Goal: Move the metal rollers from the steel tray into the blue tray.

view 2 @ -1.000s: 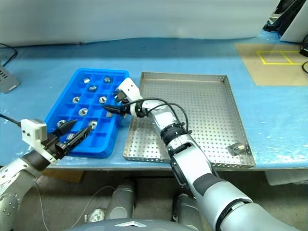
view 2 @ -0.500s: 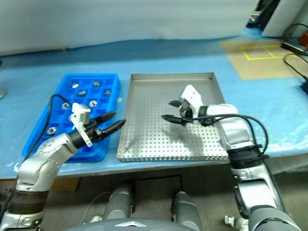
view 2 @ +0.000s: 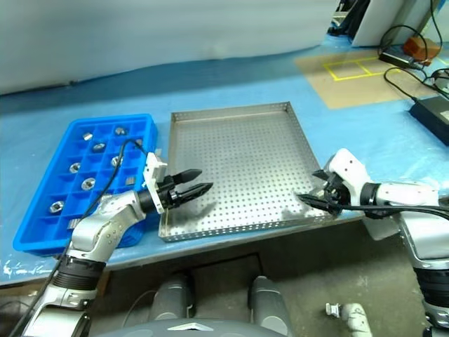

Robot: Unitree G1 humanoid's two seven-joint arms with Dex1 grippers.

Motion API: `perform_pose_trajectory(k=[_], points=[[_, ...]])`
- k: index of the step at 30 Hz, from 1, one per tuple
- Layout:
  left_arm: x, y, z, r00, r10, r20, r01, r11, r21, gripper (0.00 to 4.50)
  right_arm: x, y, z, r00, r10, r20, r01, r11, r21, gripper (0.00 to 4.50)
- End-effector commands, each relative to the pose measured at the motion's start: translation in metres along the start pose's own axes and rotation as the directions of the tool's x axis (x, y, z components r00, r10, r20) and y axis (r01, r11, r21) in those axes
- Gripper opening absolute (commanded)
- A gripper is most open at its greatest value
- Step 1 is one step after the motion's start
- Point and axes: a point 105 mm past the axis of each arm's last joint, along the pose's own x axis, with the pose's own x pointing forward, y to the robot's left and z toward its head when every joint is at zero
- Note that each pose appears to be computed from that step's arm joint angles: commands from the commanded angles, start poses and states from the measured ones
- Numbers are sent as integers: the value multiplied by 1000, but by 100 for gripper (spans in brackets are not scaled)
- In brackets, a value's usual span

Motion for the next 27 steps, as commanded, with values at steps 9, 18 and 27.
perform_pose_trajectory(k=[9,18,27], points=[[4,-7,0,999,-25,20,24,999,24,355,5,-13,-8,997,-73,-15,73,997,-4,448],[2,-8,-4,1000,-10,19,10,1000,23,355,11,-22,-39,992,-85,-93,92,994,66,448],[-3,3,-15,1000,7,14,-7,1000,25,355,18,-19,-49,992,-75,-104,82,994,69,448]])
